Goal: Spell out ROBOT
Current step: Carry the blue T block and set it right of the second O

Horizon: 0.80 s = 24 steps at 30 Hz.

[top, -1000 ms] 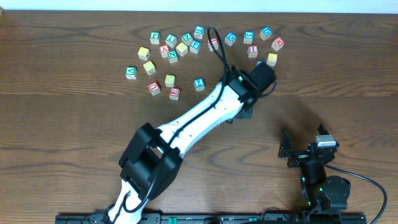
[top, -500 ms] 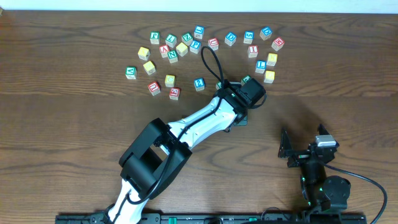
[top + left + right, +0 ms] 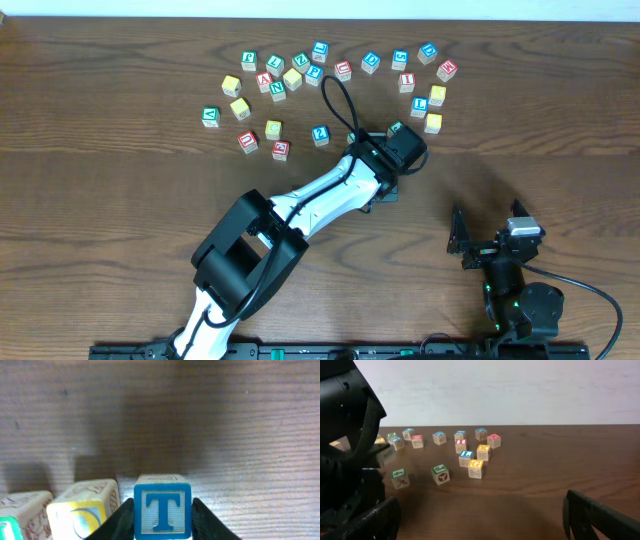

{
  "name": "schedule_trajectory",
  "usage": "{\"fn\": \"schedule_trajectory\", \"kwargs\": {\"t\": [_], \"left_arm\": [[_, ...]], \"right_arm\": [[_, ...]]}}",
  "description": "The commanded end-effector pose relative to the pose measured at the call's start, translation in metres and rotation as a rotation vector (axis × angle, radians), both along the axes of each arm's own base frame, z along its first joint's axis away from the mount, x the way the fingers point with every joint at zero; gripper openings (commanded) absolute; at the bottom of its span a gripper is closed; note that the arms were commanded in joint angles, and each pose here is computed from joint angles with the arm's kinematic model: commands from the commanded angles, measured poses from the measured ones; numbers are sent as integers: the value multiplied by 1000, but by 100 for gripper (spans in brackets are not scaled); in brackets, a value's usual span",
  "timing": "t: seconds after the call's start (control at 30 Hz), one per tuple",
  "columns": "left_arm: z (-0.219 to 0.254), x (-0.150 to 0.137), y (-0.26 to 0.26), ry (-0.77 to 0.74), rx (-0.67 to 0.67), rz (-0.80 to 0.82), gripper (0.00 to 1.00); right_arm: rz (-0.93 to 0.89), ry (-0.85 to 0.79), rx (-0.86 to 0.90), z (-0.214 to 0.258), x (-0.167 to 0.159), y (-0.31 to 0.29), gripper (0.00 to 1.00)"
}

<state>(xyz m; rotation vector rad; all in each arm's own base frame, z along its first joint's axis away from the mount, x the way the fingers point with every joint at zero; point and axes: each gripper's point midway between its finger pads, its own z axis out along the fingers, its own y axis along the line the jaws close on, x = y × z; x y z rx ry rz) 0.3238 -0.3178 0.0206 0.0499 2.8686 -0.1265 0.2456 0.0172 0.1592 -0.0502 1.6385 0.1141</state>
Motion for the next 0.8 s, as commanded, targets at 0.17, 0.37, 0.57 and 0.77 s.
{"fn": "schedule_trajectory", "kwargs": {"t": [0.17,0.37,0.57,0.77], "left_arm": [[-8,-7,5,37,10,6,45],[27,-2,1,-12,-18,-54,50],[117,-4,10,-154,-88,-181,51],[179,-5,71,-206,-94,-121,52]], "right_arm": [[4,-1,-15,-1,0,1,99],[4,-1,-15,-1,0,1,99],[4,-1,-15,-1,0,1,99],[4,-1,-15,-1,0,1,99]]}}
